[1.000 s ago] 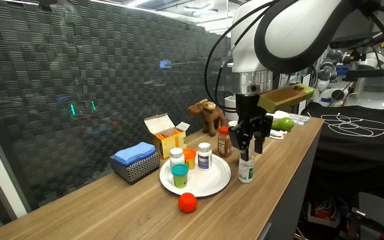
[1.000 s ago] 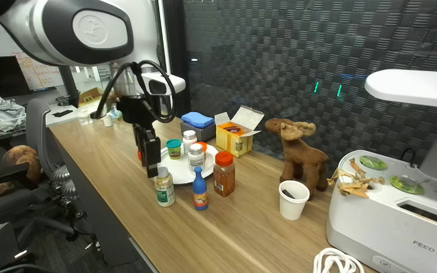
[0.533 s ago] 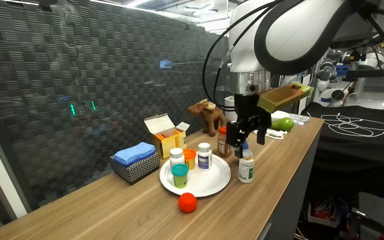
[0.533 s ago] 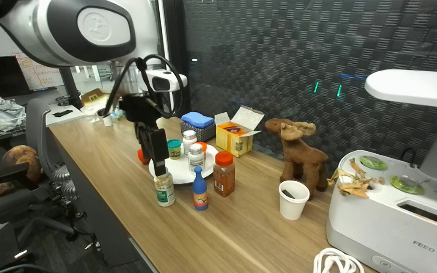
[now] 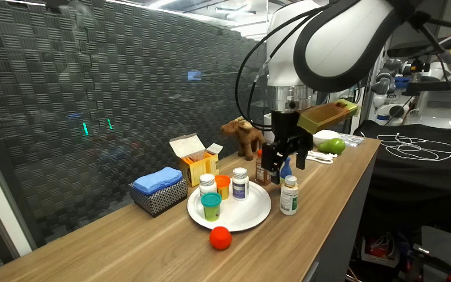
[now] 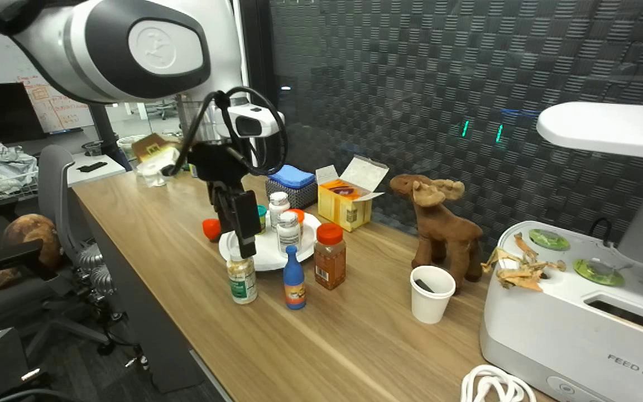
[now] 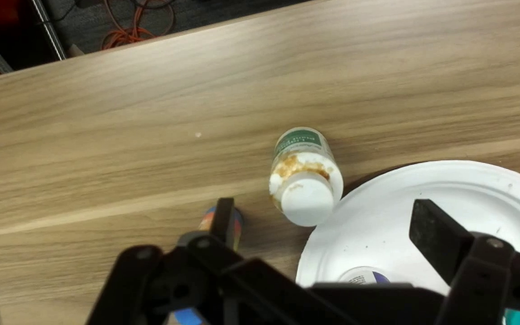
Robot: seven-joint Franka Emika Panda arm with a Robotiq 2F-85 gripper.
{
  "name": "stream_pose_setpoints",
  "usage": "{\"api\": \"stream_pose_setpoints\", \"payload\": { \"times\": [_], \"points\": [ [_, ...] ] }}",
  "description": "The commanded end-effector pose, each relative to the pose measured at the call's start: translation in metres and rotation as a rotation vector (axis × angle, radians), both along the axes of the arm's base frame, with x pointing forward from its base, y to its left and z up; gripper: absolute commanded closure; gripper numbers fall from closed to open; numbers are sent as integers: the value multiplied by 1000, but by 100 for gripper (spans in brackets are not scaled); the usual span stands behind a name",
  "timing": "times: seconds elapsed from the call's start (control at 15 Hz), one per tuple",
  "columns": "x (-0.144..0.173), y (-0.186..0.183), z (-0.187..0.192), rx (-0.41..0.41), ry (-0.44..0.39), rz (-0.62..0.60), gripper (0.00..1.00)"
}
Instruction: Pick up all the objects surrounding the white plate and arrange them on the plate
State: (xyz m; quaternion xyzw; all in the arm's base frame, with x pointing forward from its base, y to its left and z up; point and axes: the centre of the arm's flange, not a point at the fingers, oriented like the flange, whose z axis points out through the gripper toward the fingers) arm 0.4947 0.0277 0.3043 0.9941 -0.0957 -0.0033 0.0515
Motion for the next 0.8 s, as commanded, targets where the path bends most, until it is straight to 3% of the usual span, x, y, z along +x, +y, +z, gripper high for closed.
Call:
{"api": "stream_pose_setpoints", "payload": {
  "times": [0.0, 0.47, 0.67, 0.73],
  "points": [
    [10, -5, -2, 14, -6, 12, 15],
    [9, -8, 0, 12, -3, -1, 73],
    [7, -5, 5, 7, 2, -5, 95],
    [5, -3, 8, 5, 4, -4, 92]
  ]
}}
